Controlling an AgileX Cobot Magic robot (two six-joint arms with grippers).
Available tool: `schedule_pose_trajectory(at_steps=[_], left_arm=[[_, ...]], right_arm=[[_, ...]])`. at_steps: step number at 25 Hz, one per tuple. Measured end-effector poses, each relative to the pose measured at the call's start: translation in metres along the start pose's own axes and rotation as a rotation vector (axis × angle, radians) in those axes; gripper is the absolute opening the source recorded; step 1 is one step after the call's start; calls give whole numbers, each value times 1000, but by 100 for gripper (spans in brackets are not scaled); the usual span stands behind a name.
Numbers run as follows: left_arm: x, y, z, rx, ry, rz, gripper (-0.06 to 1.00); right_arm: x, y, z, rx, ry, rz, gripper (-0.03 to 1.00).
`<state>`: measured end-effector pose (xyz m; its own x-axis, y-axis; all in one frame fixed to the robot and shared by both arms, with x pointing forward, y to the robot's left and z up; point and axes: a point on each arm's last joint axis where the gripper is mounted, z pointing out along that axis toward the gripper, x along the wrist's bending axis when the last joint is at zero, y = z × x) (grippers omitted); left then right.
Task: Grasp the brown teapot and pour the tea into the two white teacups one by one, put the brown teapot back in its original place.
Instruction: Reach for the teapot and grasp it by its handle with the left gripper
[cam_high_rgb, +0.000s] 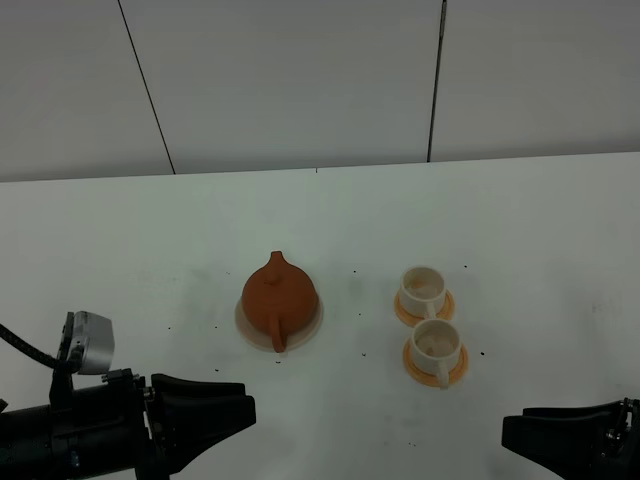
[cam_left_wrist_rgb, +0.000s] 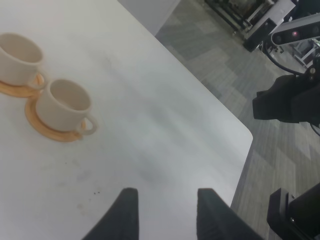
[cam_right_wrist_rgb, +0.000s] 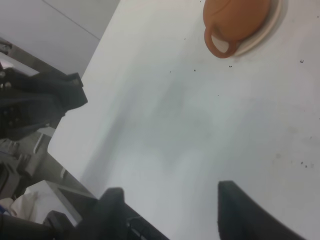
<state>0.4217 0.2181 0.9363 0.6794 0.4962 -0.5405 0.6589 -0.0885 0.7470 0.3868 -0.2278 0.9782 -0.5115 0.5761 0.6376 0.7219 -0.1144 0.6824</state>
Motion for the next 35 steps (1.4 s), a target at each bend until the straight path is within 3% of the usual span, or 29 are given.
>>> schedule_pose_trajectory(at_steps=[15, 26, 35], left_arm=[[0, 0, 0, 1, 1, 1, 35], [-2, 2, 0, -24, -24, -8, 35], [-3, 3, 0, -29, -38, -50, 35]], right_arm=[[0, 0, 0, 0, 1, 1, 41], [10, -1, -1, 7, 112, 1, 41], [10, 2, -1, 10, 109, 51, 41]])
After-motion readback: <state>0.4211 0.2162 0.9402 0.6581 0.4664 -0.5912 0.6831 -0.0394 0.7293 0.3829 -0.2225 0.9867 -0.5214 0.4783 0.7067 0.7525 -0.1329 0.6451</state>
